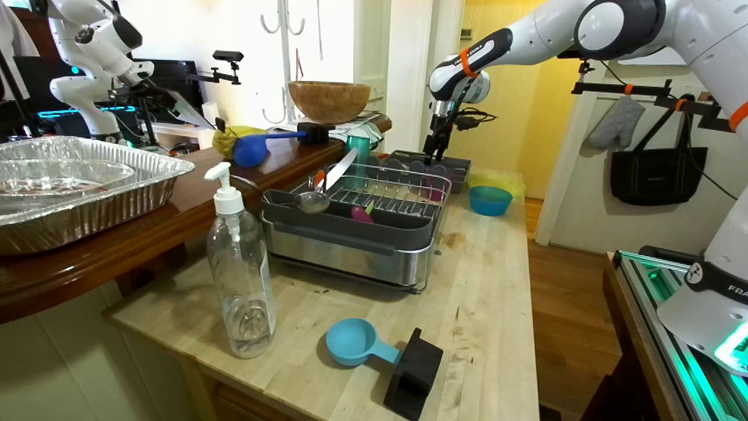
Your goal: Make the blue plastic knife in the utensil rack to face the opposite direction
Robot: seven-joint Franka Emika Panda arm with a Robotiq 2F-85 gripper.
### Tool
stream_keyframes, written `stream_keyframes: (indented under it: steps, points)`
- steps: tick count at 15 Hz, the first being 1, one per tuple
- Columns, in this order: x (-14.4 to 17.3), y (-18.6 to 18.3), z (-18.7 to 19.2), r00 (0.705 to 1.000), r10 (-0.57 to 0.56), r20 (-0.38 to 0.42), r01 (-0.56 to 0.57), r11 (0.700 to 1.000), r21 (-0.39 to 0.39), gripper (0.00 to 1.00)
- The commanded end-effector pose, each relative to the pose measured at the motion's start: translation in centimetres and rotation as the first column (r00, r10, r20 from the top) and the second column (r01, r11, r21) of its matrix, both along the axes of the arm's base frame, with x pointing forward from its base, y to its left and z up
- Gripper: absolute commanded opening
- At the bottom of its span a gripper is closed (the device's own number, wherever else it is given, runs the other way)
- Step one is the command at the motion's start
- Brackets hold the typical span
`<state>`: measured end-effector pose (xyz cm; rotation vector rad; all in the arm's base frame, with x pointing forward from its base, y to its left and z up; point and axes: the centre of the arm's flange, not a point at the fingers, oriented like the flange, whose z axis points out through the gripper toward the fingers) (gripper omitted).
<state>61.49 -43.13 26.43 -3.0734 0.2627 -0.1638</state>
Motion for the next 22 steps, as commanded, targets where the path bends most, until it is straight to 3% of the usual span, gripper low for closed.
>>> stream_keyframes:
  steps: [1, 11, 22]
  points:
    - [0.4, 0.0, -0.8, 1.0, -0.002, -0.016, 0.002, 1.0, 0.011, 1.0]
    - [0.7, 0.4, -1.7, 0.997, -0.074, -0.009, 0.073, 0.997, -0.009, 1.0]
    - [0.7, -0.1, -2.1, 0.997, -0.078, -0.021, 0.077, 0.997, -0.014, 1.0]
